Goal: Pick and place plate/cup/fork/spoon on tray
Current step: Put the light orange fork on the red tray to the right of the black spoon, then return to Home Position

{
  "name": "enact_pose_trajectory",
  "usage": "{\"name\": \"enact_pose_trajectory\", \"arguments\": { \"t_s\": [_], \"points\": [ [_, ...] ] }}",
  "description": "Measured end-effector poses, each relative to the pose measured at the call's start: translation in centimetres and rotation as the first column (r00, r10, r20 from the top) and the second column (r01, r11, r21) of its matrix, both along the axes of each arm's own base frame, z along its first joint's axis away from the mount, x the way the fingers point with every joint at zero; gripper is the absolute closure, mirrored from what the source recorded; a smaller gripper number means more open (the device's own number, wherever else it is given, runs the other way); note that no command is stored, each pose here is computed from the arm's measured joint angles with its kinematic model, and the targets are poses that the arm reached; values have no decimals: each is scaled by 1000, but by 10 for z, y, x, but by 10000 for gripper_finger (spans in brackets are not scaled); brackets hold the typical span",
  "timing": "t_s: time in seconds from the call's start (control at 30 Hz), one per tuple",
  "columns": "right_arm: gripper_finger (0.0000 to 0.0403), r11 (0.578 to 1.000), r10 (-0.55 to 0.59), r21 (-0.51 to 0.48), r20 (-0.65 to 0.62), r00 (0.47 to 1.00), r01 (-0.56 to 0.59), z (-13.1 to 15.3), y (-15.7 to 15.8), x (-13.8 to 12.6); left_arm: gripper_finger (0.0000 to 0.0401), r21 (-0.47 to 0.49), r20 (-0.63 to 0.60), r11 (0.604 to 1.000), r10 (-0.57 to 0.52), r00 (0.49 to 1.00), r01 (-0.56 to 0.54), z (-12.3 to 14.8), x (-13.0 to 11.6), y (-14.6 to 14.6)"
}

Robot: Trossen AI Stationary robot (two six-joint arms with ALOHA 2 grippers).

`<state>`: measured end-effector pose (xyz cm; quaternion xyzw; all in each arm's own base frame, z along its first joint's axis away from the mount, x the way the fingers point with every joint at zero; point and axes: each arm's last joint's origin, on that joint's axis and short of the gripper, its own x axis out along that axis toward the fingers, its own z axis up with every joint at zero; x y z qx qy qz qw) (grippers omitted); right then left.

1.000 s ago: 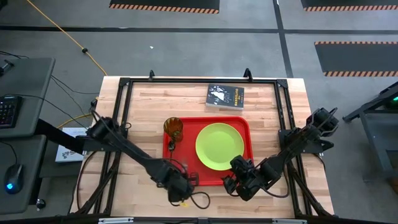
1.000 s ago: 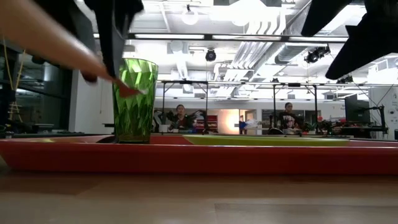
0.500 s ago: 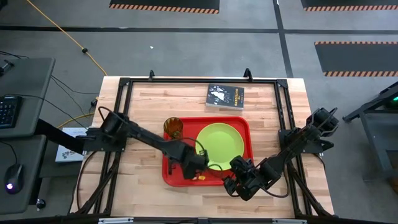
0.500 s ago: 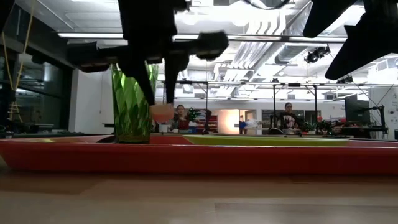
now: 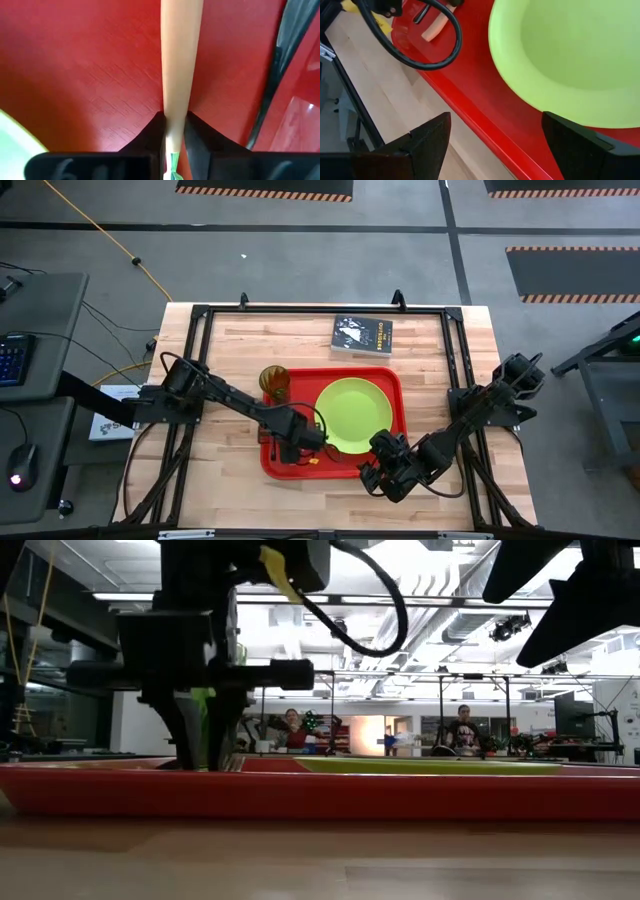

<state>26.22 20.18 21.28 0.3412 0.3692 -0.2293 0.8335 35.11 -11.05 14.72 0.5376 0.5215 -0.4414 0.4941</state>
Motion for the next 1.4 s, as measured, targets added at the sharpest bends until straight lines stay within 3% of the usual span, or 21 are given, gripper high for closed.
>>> {"name": "enact_pose_trajectory", "arguments": {
  "t_s": [0.6,0.9,1.07,1.17,1.23,1.33,1.4],
  "points": [
    [98,1000,-17,-9,18,1000,17,1,-2,2,288,53,137,977,196,971,-205,2,3,-3],
    [98,1000,-17,-5,20,1000,17,1,-2,3,229,-1,175,964,262,949,-266,25,-2,-2],
    [98,1000,-16,-4,20,1000,17,1,-2,3,208,47,152,944,318,936,-328,45,-20,-8],
    [98,1000,-18,-5,22,1000,18,1,-2,3,208,15,179,872,479,859,-489,72,-34,-13],
    [98,1000,-22,-10,31,999,23,1,-2,3,215,-113,187,770,637,748,-628,92,-43,-14],
    [98,998,-46,-30,66,997,48,2,-3,4,238,-378,153,536,840,520,-755,121,-52,-14],
    [98,997,-62,-45,91,994,66,3,-3,5,265,-546,124,362,927,354,-756,135,-63,-11]
  ]
}}
